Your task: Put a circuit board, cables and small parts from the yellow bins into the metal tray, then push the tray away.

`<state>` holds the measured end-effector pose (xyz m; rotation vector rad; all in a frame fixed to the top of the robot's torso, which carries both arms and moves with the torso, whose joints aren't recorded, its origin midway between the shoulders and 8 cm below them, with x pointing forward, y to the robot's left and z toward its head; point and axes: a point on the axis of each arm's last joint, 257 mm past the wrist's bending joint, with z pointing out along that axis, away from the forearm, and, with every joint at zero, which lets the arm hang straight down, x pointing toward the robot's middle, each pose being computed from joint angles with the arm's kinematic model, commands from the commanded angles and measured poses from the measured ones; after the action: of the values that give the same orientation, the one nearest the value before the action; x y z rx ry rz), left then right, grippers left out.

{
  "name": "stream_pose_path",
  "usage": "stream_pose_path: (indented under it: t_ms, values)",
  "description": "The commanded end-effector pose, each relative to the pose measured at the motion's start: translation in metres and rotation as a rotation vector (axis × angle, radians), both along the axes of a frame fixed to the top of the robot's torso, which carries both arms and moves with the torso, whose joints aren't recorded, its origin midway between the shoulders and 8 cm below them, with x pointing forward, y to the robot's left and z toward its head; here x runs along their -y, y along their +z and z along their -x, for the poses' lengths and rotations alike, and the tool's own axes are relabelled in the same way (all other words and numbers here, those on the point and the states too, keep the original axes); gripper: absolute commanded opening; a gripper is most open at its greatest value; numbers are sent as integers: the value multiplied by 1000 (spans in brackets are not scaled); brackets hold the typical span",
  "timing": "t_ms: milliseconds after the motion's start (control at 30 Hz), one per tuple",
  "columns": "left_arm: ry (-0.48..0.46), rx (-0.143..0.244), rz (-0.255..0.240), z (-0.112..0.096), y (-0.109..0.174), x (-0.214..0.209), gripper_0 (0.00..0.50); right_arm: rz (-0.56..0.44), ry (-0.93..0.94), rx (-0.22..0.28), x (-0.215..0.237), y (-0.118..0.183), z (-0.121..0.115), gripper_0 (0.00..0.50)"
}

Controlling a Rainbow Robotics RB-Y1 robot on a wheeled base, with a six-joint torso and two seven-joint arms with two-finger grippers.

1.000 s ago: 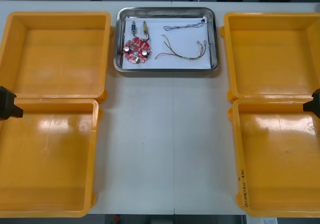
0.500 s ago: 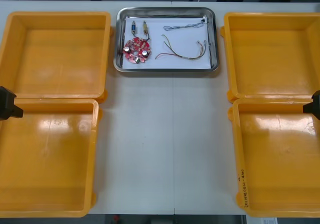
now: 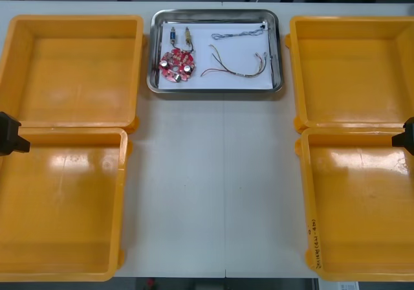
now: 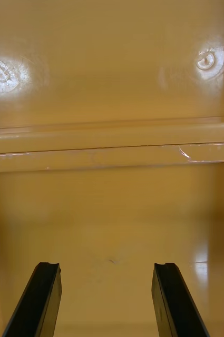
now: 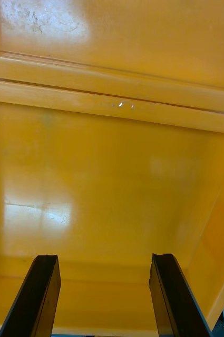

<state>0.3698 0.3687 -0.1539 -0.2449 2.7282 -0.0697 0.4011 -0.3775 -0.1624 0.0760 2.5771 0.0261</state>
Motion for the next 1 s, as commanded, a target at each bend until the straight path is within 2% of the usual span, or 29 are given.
stream_pose_path:
  t_ms: [33,1000]
  values:
    - [-62,23,-91,3,14,-18,500,16,-39,-1,14,6,5,500]
    - [-62,23,-91,3,14,-18,500,16,-39,-1,14,6,5,500]
